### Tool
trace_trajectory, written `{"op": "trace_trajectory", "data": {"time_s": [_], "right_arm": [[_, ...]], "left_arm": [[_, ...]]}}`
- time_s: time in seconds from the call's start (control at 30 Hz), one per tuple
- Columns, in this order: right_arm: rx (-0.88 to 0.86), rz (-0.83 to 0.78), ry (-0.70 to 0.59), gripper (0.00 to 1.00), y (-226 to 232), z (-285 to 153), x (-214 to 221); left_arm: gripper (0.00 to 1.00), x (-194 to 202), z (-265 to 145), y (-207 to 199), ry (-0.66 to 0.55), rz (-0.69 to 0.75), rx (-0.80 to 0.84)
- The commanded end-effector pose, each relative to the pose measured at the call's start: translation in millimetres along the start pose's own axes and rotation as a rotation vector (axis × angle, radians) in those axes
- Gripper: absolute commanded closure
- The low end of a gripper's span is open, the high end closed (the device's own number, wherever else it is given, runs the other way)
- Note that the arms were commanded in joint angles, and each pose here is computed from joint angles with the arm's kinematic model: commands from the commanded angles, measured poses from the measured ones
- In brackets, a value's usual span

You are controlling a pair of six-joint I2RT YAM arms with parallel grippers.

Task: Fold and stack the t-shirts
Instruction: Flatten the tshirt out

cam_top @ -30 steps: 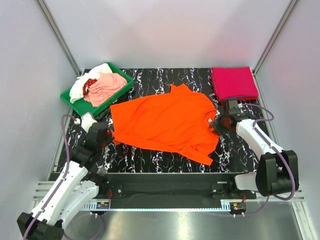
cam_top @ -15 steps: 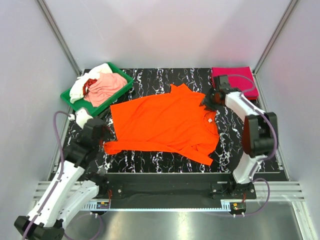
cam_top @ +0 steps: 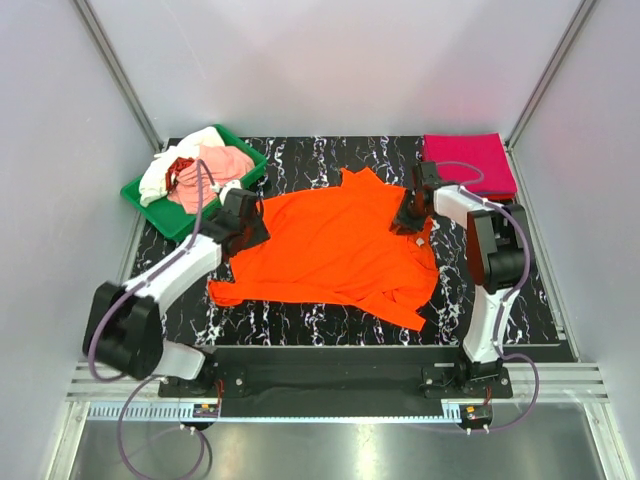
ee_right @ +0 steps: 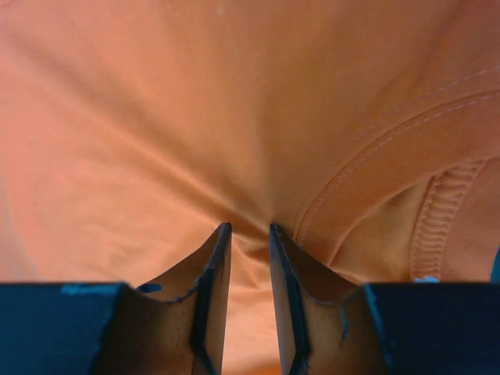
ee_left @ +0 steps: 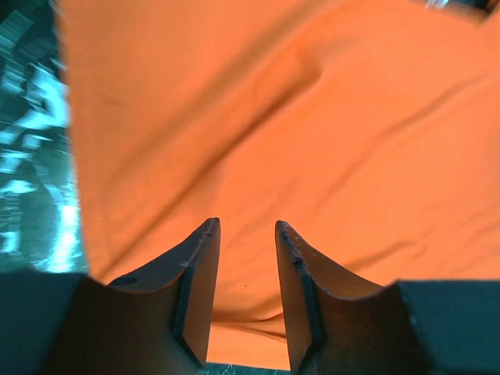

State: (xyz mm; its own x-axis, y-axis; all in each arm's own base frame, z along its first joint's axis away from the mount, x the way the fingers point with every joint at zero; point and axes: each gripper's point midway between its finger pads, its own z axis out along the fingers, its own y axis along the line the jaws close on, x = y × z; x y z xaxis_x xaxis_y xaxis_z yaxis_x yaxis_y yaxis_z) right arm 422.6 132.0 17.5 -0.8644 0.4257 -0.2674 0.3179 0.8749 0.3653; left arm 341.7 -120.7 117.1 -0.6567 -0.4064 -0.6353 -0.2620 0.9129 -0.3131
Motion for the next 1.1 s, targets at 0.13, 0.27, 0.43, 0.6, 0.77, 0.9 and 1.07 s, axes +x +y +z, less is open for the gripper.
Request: {"op": "trace_trajectory", "data": {"time_s": [0.13, 0.27, 0.43, 0.6, 0.77, 0.9, 1.07], "right_arm": [[0.199, 0.05, 0.085, 0.71, -57.2, -23.6, 69.5], [0.187, 0.076, 0.091, 0.71, -72.3, -54.0, 102.4], [0.081, 0.079, 0.071, 0.67, -59.8, -83.1, 114.5], [0.009, -0.02, -0.141, 0.59, -24.8, -115.6, 47.2], [-0.058, -0.174, -0.246, 0.58, 5.3, -111.7, -42.9], [-0.052, -0.271, -0.236, 0.57, 9.7, -82.0, -87.0], [-0.026, -0.322, -0.199, 0.56, 3.8, -38.1, -119.4]], "left_arm": [[0.65, 49.1, 46.0, -11.2, 0.172, 0.02, 0.067], [0.69, 94.0, 46.8, -5.9, 0.271, 0.045, 0.057], [0.69, 160.2, 23.0, 12.7, 0.337, 0.12, 0.001], [0.76, 218.1, 2.2, 35.1, 0.446, 0.102, -0.052], [0.73, 171.2, -31.0, 8.4, 0.341, 0.103, 0.019], [0.43, 41.7, -71.2, -35.3, 0.001, 0.151, 0.101], [0.41, -65.5, -54.4, -16.2, -0.124, 0.069, 0.058]]}}
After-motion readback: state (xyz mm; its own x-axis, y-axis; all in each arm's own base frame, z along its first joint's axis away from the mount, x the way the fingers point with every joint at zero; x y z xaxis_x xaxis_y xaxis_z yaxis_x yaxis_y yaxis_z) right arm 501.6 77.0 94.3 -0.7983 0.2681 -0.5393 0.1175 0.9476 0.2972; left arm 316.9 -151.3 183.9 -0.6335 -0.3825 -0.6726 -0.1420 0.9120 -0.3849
